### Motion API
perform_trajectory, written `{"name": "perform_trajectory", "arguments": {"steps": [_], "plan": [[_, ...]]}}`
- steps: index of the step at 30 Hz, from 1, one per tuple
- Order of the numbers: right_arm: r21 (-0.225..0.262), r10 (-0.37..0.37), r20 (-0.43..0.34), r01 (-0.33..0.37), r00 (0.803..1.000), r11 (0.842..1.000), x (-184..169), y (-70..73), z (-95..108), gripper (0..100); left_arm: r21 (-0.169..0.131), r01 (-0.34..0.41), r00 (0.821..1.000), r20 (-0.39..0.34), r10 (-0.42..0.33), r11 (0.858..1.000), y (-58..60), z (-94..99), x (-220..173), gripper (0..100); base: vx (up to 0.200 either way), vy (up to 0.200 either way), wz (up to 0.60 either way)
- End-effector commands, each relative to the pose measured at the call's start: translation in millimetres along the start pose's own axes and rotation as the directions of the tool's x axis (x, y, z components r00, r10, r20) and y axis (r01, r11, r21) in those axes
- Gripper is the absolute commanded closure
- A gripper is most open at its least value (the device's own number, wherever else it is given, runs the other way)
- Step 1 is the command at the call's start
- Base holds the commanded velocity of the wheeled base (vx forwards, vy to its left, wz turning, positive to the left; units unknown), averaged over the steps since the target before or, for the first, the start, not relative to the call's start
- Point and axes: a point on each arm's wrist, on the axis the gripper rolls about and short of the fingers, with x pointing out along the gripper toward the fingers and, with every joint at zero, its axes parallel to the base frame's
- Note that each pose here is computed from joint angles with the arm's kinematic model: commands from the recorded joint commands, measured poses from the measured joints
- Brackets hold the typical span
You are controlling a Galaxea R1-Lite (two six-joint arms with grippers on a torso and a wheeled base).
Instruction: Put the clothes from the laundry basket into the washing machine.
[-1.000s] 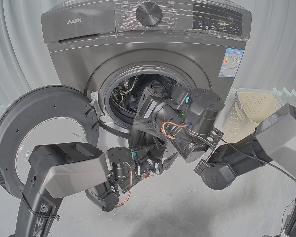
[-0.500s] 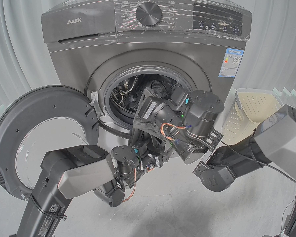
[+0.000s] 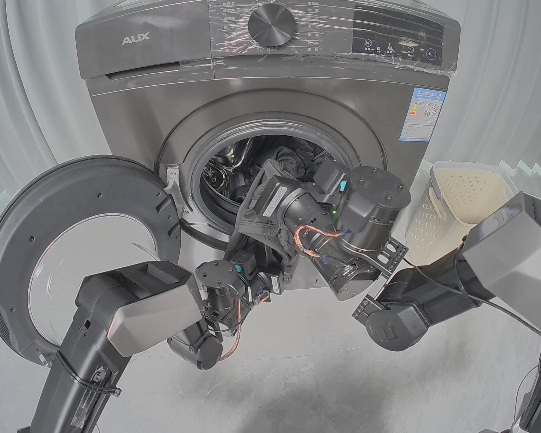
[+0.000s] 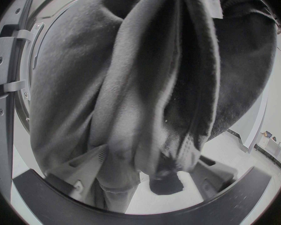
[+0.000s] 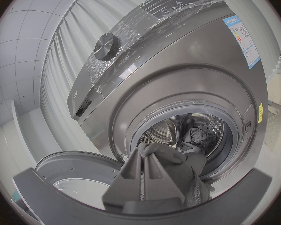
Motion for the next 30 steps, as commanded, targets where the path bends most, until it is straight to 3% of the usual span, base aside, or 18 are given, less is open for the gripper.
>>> {"name": "perform_trajectory", "arguments": {"steps": [1, 8, 15, 19, 26, 30], "plan": [[-0.002, -0.004, -0.004, 0.004, 1.0, 1.0, 0, -1.8, -1, 100, 0.0, -0.005, 1.0, 0.005, 0.005, 1.0, 1.9, 0.6, 1, 100, 0.0, 0.0, 0.0], [-0.008, -0.021, 0.008, 0.021, 1.0, 1.0, 2, -10.5, 1, 100, 0.0, -0.001, 1.0, 0.004, 0.001, 1.0, -0.3, 4.1, -2, 100, 0.0, 0.0, 0.0], [-0.023, -0.064, 0.014, 0.064, 0.998, 0.998, 4, -29.1, 4, 100, 0.003, 0.025, 1.0, -0.017, -0.025, 1.0, -8.0, 32.4, -24, 100, 0.0, 0.0, 0.0], [-0.039, -0.088, -0.002, 0.088, 0.996, 0.995, 0, -39.1, 4, 100, 0.003, 0.081, 0.995, -0.061, -0.08, 0.997, -10.5, 54.1, -52, 100, 0.0, 0.0, 0.0], [-0.048, -0.134, 0.017, 0.134, 0.991, 0.99, -1, -58.3, 17, 100, -0.001, 0.138, 0.984, -0.111, -0.138, 0.99, -7.8, 90.7, -105, 100, 0.0, 0.0, 0.0], [-0.048, -0.135, 0.028, 0.136, 0.99, 0.989, -8, -63.9, 19, 100, 0.005, 0.165, 0.978, -0.13, -0.163, 0.986, 1.4, 107.6, -134, 100, 0.0, 0.0, 0.0]]}}
